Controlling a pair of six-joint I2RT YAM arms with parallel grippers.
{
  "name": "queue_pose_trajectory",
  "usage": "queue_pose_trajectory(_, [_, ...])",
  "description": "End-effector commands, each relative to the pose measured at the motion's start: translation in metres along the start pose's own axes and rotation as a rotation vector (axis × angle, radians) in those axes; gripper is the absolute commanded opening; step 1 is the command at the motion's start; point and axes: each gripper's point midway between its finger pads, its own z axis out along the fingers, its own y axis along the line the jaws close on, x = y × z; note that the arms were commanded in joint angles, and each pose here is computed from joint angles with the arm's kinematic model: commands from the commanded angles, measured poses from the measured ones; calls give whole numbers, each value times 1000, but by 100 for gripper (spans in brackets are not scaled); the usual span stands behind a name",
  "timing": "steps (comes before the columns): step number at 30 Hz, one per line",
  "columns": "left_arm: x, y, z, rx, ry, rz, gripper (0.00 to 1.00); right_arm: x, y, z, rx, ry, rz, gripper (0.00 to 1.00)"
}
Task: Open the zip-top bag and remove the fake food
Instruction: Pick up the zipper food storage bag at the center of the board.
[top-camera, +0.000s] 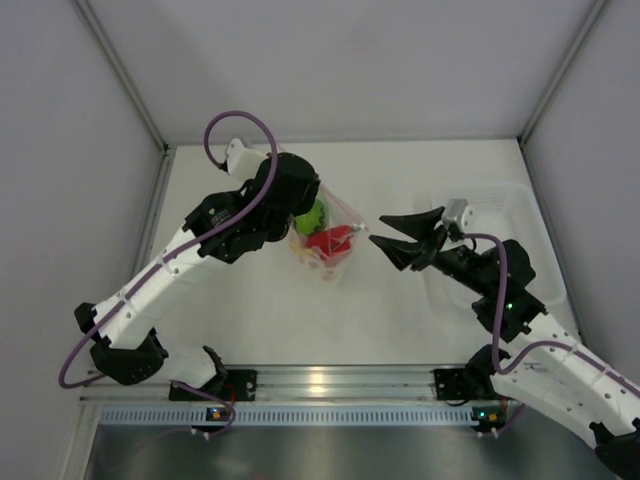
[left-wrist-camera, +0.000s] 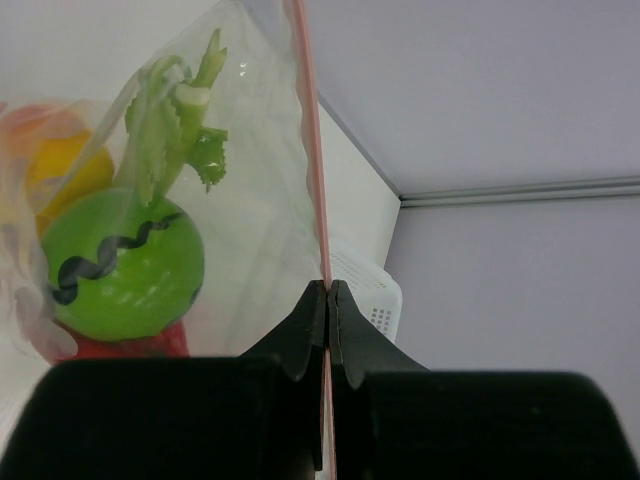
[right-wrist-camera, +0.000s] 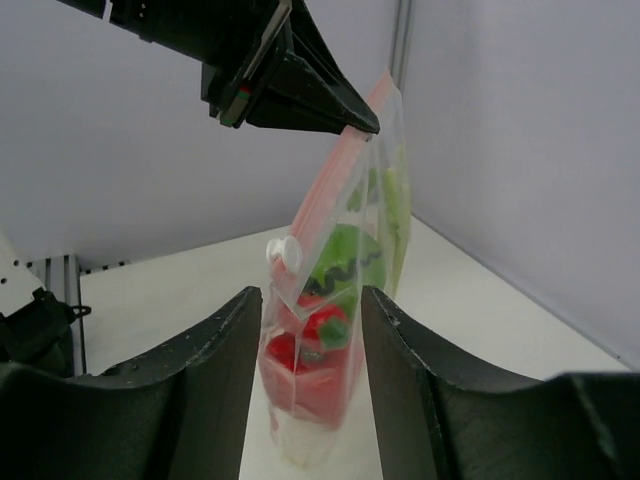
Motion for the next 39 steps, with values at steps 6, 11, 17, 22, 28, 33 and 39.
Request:
queue_pose_trajectory(6, [-18,-19,-15,67,-18,-83,0,-19,20,7,-102,-101,-54,45])
queue_pose_trajectory(11, [-16,-19,-13,67,-16,-78,0,-17,14,12,-74,-87,-64,43])
queue_pose_trajectory(17, [-18,-19,-13,65,-24,-80,0,-14,10,18,-72,-77,-98,20])
queue_pose_trajectory(22, [-17,-19,-11,63,-28,-83,0,-16,9,16,-59,-99,-94,15])
queue_pose_trajectory(28, [-13,-19,-8,56,-18,-87,0,-20,11,17,-65,-110,-88,25])
queue_pose_trajectory(33, [-9,-20,-6,54,-10,-87,0,-23,13,21,-79,-111,-86,15])
queue_pose_trajectory(39, [-10,-17,-6,50,-15,-83,0,-25,13,21,-76,-121,-89,31])
